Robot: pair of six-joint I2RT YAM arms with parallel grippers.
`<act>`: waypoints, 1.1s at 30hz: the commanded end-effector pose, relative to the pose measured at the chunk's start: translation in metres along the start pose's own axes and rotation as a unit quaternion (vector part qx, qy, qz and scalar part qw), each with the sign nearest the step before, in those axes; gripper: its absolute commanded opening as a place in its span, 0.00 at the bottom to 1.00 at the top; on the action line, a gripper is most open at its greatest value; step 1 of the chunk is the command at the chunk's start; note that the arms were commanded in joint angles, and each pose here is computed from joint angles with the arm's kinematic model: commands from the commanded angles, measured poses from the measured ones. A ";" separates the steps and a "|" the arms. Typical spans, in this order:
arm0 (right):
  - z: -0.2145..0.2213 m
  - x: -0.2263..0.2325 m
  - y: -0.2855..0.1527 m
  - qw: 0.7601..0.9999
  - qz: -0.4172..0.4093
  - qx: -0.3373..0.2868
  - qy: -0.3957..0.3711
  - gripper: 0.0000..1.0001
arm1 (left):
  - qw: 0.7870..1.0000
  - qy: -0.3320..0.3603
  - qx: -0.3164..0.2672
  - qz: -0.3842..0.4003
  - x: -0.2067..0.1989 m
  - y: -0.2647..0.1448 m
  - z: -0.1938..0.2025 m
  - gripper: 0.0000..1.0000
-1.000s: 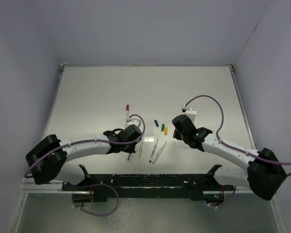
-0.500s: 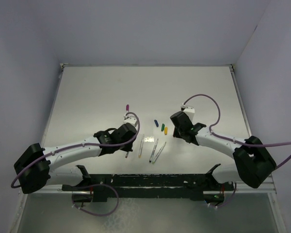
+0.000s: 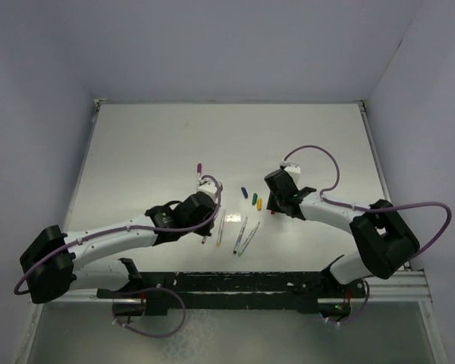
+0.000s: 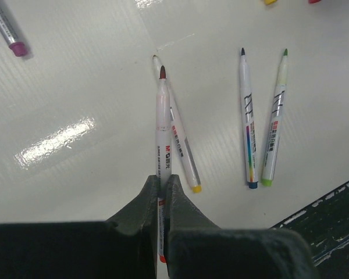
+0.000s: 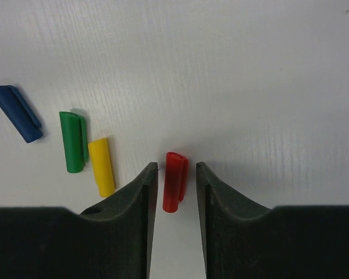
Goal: Insert the pens into the pen caps
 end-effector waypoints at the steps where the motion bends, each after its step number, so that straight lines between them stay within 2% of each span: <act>1: -0.012 0.008 0.003 1.000 -0.010 -0.006 0.002 0.34 | 0.998 0.005 -0.036 0.059 -0.023 -0.008 -0.018 0.00; 15: 0.016 -0.001 0.008 0.999 0.011 0.038 -0.002 0.23 | 0.997 -0.001 -0.039 0.066 -0.028 -0.008 -0.021 0.00; 23: 0.026 -0.002 0.002 0.999 0.000 0.053 -0.012 0.00 | 0.997 -0.004 -0.043 0.071 -0.031 -0.008 -0.024 0.00; 29: 0.010 0.004 -0.005 0.999 -0.021 0.027 -0.017 0.00 | 0.996 0.000 -0.043 0.083 -0.035 -0.007 -0.025 0.00; 33: -0.022 0.016 -0.021 0.998 -0.060 -0.030 -0.019 0.00 | 0.994 0.001 -0.053 0.100 -0.041 -0.009 -0.029 0.00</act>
Point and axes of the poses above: each gripper's point midway between its finger pads, its own y axis out along the fingers, its own x axis along the line the jaws close on, z = x × y, the point moved 2 cm from there along -y, back along the fingers, and after that the axes turned 13 degrees about -y, right-handed, at the moved point
